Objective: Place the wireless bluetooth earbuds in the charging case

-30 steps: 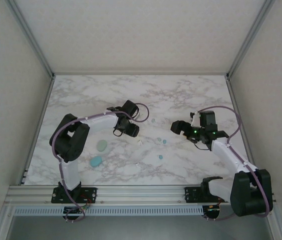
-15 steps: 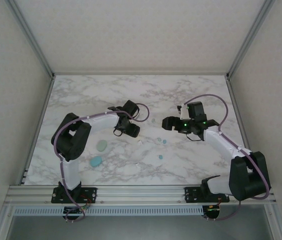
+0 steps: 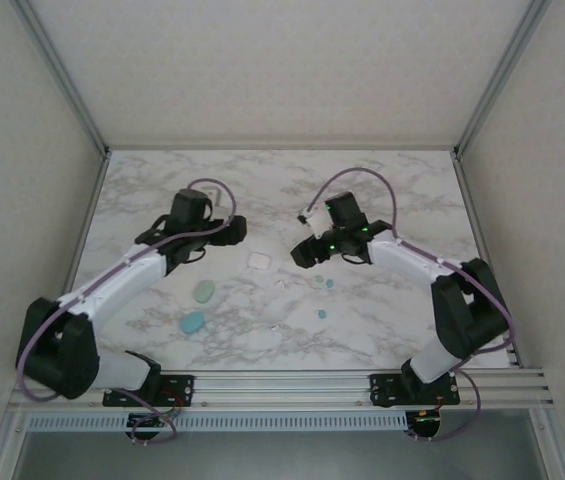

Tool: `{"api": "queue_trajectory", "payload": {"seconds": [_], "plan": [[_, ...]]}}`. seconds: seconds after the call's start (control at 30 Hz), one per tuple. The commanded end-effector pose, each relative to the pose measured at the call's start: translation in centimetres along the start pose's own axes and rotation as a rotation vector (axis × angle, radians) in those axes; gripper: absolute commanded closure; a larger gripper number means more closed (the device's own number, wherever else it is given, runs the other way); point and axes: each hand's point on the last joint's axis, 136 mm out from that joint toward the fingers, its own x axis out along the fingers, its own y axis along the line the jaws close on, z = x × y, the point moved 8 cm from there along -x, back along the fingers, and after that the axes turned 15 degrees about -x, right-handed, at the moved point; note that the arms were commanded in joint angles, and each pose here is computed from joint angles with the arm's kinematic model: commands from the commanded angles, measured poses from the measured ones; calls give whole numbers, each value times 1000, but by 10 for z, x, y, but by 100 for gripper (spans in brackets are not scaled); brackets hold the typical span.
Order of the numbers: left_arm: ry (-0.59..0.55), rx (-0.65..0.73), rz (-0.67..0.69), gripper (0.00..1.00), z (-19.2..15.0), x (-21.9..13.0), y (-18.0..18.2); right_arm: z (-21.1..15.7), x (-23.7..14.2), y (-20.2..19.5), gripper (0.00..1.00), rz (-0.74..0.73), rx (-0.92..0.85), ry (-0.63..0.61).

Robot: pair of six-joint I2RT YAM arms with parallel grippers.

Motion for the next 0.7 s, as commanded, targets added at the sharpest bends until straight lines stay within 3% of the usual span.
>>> {"api": "queue_trajectory", "payload": {"seconds": [0.0,0.23,0.4,0.67], "plan": [[-116,-96,14,0,13,-14,15,15,10,0,30,12,-238,55],[-194,-246,92,0,16,-30,55,31,44,9,28,143,-394,148],[-213,-271,123,0,14,-37,69,35,64,19,26,235,-426,187],[-224,-293,142,0,18,-40,79,37,93,26,23,254,-457,230]]}}
